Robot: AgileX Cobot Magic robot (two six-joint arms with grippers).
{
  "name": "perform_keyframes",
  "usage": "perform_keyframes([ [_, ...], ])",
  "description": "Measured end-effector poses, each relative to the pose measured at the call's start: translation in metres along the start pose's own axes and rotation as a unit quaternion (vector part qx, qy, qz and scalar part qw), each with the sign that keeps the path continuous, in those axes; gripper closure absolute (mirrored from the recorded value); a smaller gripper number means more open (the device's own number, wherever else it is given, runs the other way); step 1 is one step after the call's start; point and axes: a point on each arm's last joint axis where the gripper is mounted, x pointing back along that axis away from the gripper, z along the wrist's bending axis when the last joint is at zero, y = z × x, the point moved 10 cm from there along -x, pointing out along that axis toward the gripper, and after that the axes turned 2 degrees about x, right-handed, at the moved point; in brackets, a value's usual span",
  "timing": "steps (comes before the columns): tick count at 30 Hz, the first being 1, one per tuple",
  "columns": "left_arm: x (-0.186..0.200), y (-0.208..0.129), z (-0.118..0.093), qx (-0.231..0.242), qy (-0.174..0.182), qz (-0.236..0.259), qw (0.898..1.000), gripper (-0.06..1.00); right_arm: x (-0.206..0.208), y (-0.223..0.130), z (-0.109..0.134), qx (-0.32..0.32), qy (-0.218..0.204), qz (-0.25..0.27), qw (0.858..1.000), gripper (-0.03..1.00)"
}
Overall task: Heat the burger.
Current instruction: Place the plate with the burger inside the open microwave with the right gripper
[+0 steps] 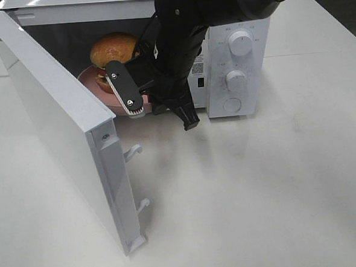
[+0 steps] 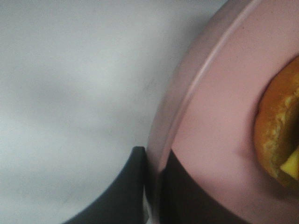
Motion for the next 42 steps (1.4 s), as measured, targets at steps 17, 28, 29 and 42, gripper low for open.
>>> perform_keyframes([
  [17, 0.000, 0.000, 0.000, 0.000, 0.000, 0.000, 1.000, -0.03, -0.028, -0.010, -0.042, -0.054, -0.021, 0.032, 0.998, 0.93],
  [28, 0.000, 0.000, 0.000, 0.000, 0.000, 0.000, 1.000, -0.03, -0.040, -0.013, -0.061, -0.070, -0.041, 0.044, 0.996, 0.93],
  [29, 0.000, 0.000, 0.000, 0.000, 0.000, 0.000, 1.000, -0.03, -0.041, -0.014, -0.063, -0.068, -0.043, 0.045, 0.996, 0.93],
  [42, 0.000, 0.000, 0.000, 0.000, 0.000, 0.000, 1.000, -0.03, -0.054, -0.012, -0.070, -0.067, -0.057, 0.042, 0.995, 0.87],
])
